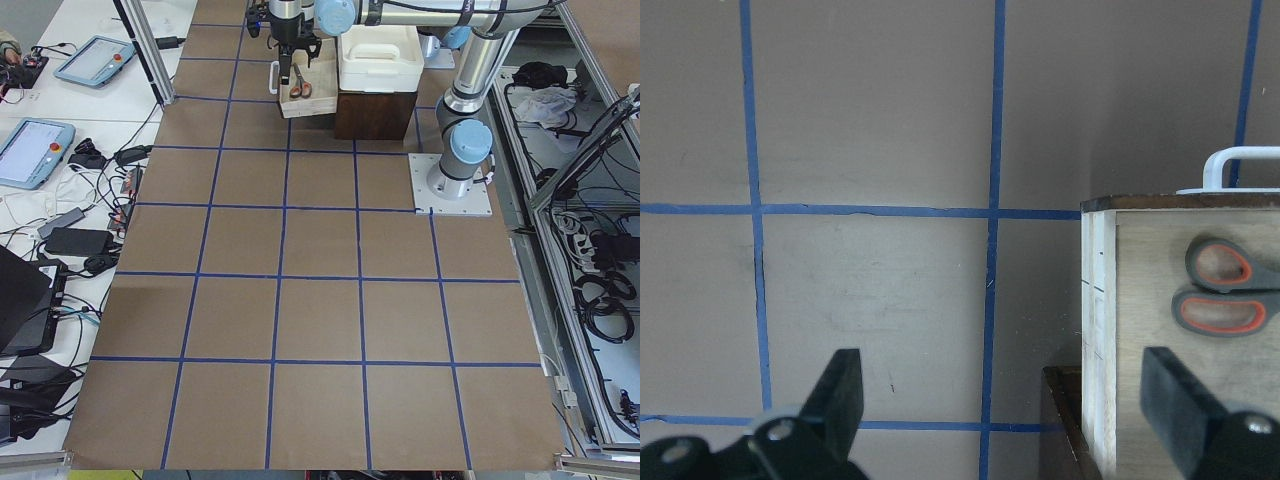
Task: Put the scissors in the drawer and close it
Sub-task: 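Open the right gripper and raise it away from the drawer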
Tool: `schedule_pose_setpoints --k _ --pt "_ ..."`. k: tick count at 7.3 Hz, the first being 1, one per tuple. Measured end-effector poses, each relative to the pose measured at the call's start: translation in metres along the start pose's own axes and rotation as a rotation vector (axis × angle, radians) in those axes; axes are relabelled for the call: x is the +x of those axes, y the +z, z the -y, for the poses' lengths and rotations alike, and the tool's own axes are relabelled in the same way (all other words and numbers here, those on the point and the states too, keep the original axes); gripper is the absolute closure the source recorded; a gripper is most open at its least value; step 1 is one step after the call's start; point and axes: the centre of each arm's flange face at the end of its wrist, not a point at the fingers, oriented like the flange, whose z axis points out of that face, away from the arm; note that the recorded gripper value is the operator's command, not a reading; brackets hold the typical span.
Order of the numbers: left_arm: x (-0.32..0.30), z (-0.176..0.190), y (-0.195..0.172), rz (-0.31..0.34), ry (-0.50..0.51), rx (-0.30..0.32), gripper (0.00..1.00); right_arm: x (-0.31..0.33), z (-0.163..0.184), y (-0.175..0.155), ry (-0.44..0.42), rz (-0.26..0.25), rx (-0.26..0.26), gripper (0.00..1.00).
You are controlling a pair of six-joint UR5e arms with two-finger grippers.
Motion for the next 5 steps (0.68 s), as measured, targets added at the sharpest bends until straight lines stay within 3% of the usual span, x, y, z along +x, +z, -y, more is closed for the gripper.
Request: schedule_pose_setpoints --k 1,2,5 --pt "0.0 0.0 0.001 -0.001 0.0 -0.001 0.0 0.002 -0.007 -0.014 0.06 -0.029 0.003 0.0" --pt "0.0 0.002 0.002 -0.003 -0.003 -0.001 0.0 0.006 -0.023 -0.035 0.231 -0.062 0.015 0.01" --pt "0.023 0.013 0.01 -0.016 0.017 0.056 0.0 0.016 -0.067 -0.077 0.894 -0.109 0.085 0.0"
